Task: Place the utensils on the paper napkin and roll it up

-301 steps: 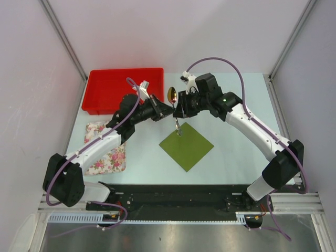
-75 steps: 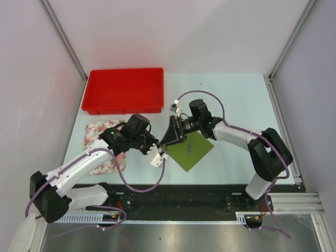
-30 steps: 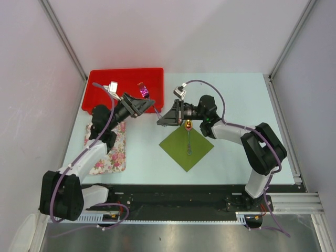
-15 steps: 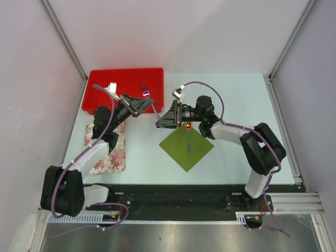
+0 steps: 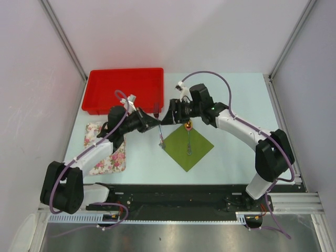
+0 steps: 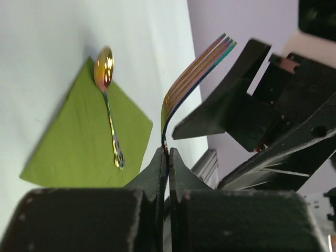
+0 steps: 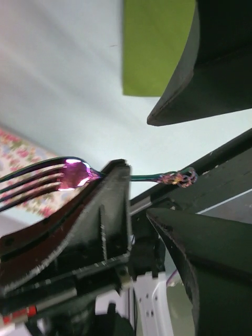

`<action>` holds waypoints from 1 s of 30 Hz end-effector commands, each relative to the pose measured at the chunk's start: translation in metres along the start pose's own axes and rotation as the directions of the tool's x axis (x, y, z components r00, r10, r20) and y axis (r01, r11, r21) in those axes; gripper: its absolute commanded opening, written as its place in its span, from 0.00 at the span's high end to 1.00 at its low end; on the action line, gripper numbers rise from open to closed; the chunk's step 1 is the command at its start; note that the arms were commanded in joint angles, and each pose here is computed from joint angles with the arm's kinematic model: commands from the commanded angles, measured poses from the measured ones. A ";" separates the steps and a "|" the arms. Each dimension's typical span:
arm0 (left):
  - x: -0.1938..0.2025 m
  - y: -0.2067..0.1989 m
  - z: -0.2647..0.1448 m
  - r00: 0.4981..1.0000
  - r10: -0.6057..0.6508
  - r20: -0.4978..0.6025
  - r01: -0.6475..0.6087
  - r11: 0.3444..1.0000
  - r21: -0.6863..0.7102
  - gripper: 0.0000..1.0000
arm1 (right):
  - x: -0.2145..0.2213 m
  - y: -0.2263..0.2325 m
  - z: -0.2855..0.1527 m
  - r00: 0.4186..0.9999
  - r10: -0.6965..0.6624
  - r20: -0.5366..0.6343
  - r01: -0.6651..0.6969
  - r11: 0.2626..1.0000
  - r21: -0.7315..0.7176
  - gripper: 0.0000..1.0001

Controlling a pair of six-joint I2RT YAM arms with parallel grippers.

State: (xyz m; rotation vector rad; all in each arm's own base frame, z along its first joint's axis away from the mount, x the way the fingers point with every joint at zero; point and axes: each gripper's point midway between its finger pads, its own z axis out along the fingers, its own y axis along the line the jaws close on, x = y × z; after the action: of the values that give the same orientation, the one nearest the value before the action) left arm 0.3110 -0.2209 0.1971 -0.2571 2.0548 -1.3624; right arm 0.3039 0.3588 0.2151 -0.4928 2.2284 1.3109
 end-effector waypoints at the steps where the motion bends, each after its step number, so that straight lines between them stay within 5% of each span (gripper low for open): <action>1: 0.017 -0.017 0.011 0.996 0.077 -0.052 -0.076 0.997 0.022 1.00 | 0.019 -0.017 -0.002 0.998 -0.022 -0.052 0.030 0.986 0.161 0.34; 10: 0.017 -0.021 0.019 0.996 0.068 -0.053 -0.066 0.997 0.044 1.00 | 0.032 -0.013 0.009 0.997 -0.032 -0.064 0.044 0.980 0.192 0.63; 26: 0.019 -0.021 0.021 0.999 0.019 -0.044 -0.016 0.997 0.069 1.00 | 0.037 -0.008 0.021 0.997 0.040 -0.064 -0.030 0.990 0.141 0.69; 30: 0.020 -0.021 0.022 0.999 0.017 -0.048 -0.014 0.997 0.070 1.00 | 0.037 -0.011 0.022 0.997 0.043 -0.061 -0.033 0.988 0.150 0.78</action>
State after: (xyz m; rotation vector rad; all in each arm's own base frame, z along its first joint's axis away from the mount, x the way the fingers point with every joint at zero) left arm 0.3012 -0.2506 0.1845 -0.2028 2.1007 -1.4020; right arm 0.2817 0.3659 0.1775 -0.4531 2.3944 1.1420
